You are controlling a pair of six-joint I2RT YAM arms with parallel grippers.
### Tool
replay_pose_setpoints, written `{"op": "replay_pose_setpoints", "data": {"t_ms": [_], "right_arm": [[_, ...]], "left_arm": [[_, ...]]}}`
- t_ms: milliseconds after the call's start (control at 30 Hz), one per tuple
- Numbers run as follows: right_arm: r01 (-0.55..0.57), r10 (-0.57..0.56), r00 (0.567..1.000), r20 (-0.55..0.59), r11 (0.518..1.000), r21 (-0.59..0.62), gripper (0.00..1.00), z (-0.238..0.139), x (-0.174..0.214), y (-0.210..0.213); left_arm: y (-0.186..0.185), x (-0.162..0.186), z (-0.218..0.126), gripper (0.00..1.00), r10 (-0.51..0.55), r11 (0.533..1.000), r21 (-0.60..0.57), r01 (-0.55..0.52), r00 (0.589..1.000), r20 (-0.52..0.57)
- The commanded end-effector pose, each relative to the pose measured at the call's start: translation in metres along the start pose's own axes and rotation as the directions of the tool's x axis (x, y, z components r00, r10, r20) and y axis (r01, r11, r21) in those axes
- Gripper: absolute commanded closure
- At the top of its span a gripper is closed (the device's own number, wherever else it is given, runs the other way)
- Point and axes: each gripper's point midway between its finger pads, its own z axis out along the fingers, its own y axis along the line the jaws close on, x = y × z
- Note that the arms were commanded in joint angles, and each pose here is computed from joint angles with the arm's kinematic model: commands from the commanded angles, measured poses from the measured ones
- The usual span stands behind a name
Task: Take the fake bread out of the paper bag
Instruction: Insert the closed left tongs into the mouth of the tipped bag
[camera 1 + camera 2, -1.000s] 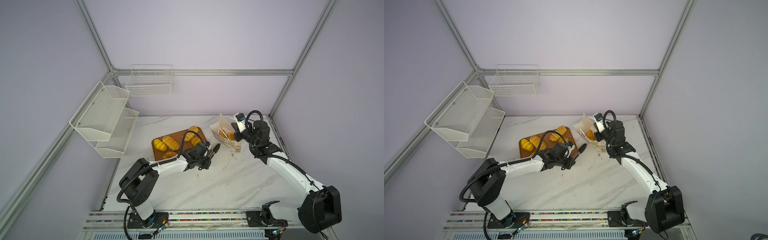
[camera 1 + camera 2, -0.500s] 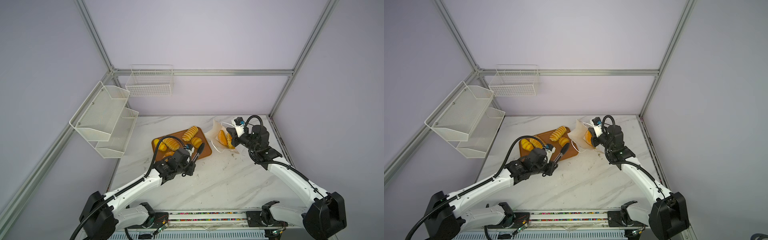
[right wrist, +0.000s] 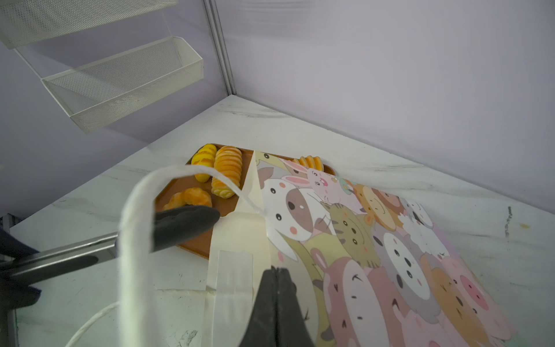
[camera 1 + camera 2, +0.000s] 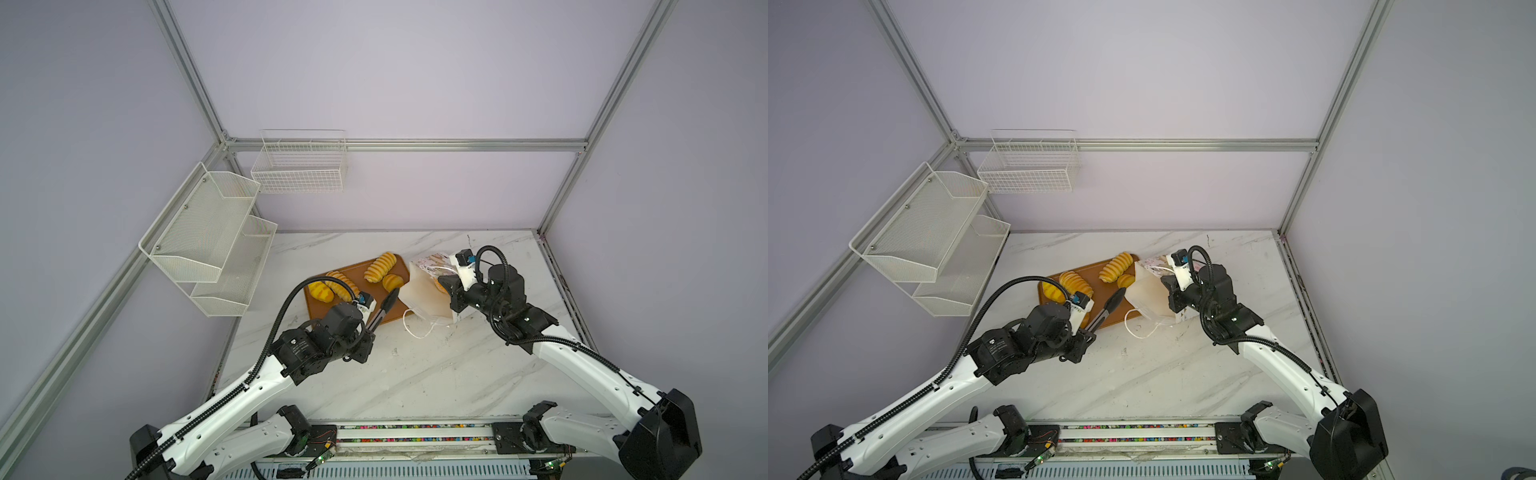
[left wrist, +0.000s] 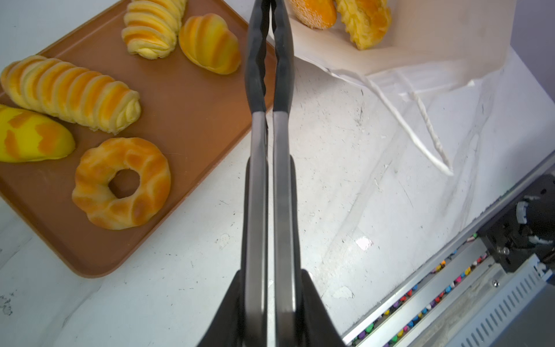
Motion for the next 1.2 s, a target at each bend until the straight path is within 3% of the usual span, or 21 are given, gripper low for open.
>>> {"op": "replay_pose_setpoints", "data": {"t_ms": [0,300,600,833,1000,1167], "right_arm": [[-0.044,0.044,0.999,0.013,0.999,0.030,1.00,-0.011,-0.014,-0.001],[-0.104,0.104,0.994,-0.031,0.994,-0.016,1.00,-0.008,-0.003,0.011],[-0.109,0.109,0.993,-0.055,0.994,-0.006,1.00,-0.002,-0.006,0.015],[-0.138,0.137,0.990,-0.026,0.990,-0.034,1.00,-0.006,-0.012,0.022],[-0.141,0.141,0.990,-0.004,0.990,-0.029,1.00,-0.006,-0.018,0.021],[-0.155,0.155,0.987,0.040,0.988,-0.010,1.00,-0.008,-0.033,0.018]], "left_arm": [[-0.023,-0.039,-0.033,0.97,0.070,0.996,0.040,-0.075,0.992,0.101],[-0.010,-0.048,-0.079,0.98,0.047,0.999,0.012,-0.051,0.975,0.216],[-0.073,-0.062,-0.034,0.97,0.085,0.986,0.139,-0.093,0.994,0.062],[-0.099,-0.093,0.007,0.89,-0.086,0.977,0.193,0.087,0.996,-0.014],[-0.113,-0.112,0.043,0.86,-0.231,0.930,0.275,0.245,0.969,-0.083],[-0.119,-0.115,0.066,0.87,-0.313,0.883,0.335,0.329,0.944,-0.101]]}}
